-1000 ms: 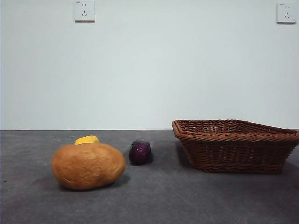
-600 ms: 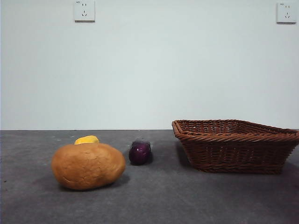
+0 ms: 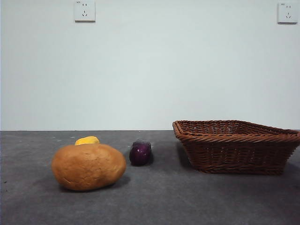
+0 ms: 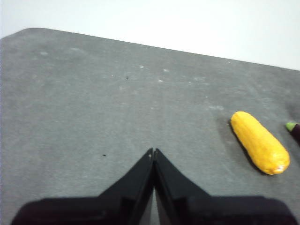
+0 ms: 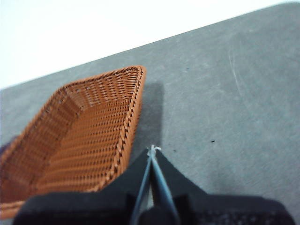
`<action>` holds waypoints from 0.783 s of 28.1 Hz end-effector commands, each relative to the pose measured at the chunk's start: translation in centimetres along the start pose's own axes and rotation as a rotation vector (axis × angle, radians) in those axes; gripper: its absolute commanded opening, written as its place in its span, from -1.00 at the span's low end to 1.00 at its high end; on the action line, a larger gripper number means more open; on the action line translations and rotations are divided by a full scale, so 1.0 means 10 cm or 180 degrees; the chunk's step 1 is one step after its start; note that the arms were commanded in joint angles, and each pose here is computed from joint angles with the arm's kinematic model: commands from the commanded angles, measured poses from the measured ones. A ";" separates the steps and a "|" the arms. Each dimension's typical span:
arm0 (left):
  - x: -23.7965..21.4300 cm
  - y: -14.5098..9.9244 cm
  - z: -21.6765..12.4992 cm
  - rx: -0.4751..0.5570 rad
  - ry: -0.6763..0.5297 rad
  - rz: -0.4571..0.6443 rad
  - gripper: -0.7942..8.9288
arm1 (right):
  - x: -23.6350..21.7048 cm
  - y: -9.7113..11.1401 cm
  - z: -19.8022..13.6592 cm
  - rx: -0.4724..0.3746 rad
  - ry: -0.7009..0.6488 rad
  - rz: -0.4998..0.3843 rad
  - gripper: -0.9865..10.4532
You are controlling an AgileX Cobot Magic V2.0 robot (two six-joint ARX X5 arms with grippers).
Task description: Help me put the vegetables on the table into the basket
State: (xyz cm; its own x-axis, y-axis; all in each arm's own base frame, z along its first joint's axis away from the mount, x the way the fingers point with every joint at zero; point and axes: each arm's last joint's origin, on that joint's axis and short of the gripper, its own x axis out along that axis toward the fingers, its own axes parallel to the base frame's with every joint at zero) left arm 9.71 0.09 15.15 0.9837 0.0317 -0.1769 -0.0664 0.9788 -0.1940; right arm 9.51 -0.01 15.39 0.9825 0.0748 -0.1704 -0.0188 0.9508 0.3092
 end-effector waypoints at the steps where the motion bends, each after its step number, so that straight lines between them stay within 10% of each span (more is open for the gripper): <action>1: 0.01 0.00 -0.04 -0.0223 0.0049 -0.0043 -0.85 | 0.01 0.01 -0.01 0.0481 0.0039 0.0109 -0.83; 9: -0.09 -0.08 0.27 -0.0621 -0.0116 -0.0384 -0.85 | -0.04 0.08 0.08 0.1283 0.0176 0.0556 -0.84; 22: -0.27 -0.28 1.06 -0.0583 0.0276 -0.0653 -0.85 | -0.18 0.33 0.75 0.1131 0.0108 0.0831 -0.84</action>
State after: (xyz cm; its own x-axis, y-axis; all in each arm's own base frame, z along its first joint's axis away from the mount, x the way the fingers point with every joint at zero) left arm 8.84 -0.55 26.28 0.9644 -0.1873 -0.1864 0.0971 0.9073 -0.4091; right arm 8.98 0.68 23.35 0.9479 0.3089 -0.0772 -0.1822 0.7250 0.6642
